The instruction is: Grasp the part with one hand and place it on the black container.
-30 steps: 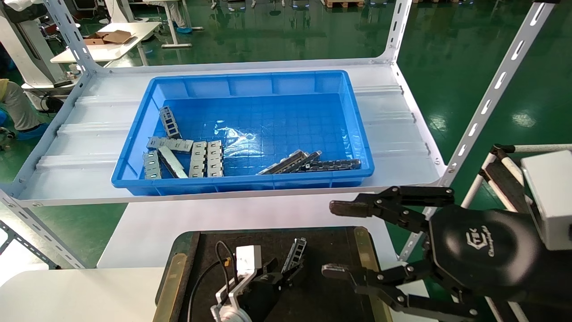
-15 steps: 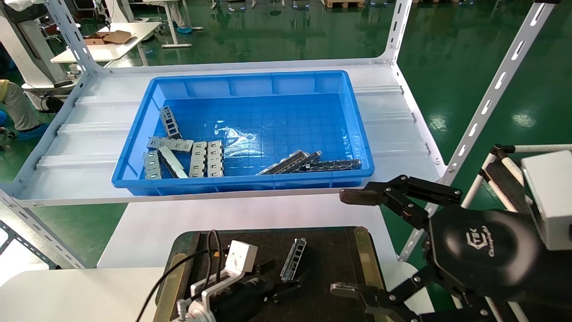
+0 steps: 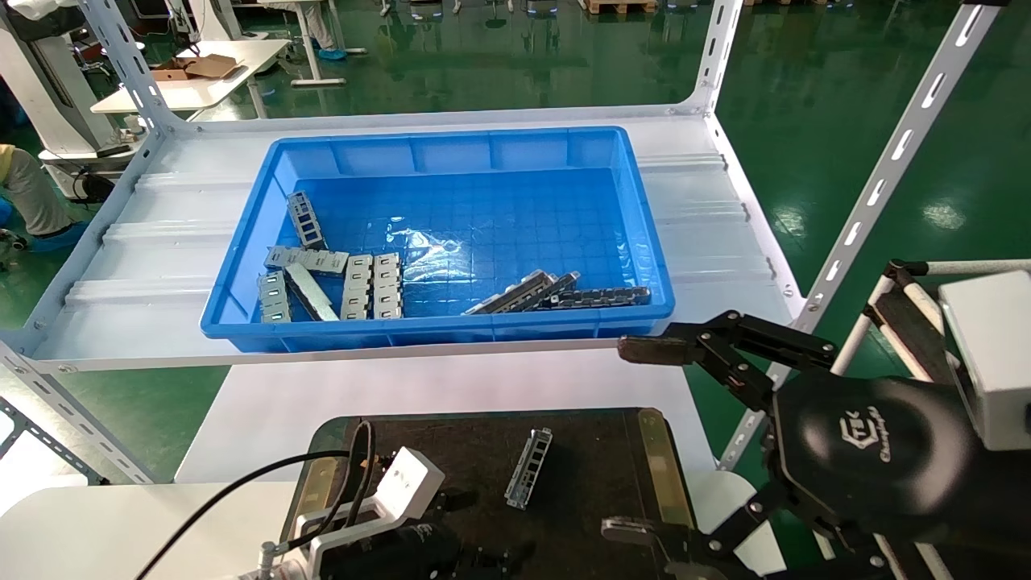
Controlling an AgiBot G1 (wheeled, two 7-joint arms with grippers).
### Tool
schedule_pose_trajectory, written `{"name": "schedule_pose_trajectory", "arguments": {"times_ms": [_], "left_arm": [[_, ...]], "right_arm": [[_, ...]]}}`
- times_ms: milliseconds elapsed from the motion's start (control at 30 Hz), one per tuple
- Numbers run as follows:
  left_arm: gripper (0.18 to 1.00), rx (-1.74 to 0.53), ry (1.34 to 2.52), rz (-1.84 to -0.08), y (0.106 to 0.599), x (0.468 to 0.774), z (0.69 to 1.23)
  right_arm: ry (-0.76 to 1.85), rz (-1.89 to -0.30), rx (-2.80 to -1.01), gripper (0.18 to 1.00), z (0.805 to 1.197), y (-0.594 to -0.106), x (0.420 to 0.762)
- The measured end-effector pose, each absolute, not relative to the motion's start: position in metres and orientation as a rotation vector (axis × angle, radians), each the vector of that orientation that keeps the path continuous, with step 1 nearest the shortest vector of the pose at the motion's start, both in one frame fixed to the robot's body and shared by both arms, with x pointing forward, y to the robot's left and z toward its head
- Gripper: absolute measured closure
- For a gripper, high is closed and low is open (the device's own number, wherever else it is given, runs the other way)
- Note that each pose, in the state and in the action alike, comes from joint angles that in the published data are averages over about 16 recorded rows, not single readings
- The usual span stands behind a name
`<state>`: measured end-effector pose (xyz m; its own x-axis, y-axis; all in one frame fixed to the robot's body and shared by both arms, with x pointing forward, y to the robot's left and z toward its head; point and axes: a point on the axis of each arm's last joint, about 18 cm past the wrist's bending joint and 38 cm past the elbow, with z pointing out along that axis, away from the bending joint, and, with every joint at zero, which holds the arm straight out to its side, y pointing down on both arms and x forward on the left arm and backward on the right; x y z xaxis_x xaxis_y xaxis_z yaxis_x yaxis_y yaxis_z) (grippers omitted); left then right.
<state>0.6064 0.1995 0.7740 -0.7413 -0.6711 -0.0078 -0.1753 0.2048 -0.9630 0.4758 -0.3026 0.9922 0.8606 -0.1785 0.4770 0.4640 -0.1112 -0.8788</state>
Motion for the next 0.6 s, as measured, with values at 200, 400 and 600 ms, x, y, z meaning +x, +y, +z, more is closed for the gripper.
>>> {"name": "schedule_pose_trajectory", "arguments": {"times_ms": [200, 400, 600], "left_arm": [[0.184, -0.633, 2.154, -1.594, 0.207, 0.588, 0.784], [0.184, -0.47, 2.196, -1.674, 0.214, 0.573, 0.792], [0.184, -0.354, 2.194, -1.744, 0.222, 0.564, 0.798]], "right_arm": [[-0.229, -0.552, -1.595, 0.179, 0.992, -0.303, 0.476], [-0.229, -0.552, -1.595, 0.178, 0.992, -0.303, 0.476], [-0.229, -0.552, -1.595, 0.178, 0.992, -0.303, 0.476]]}}
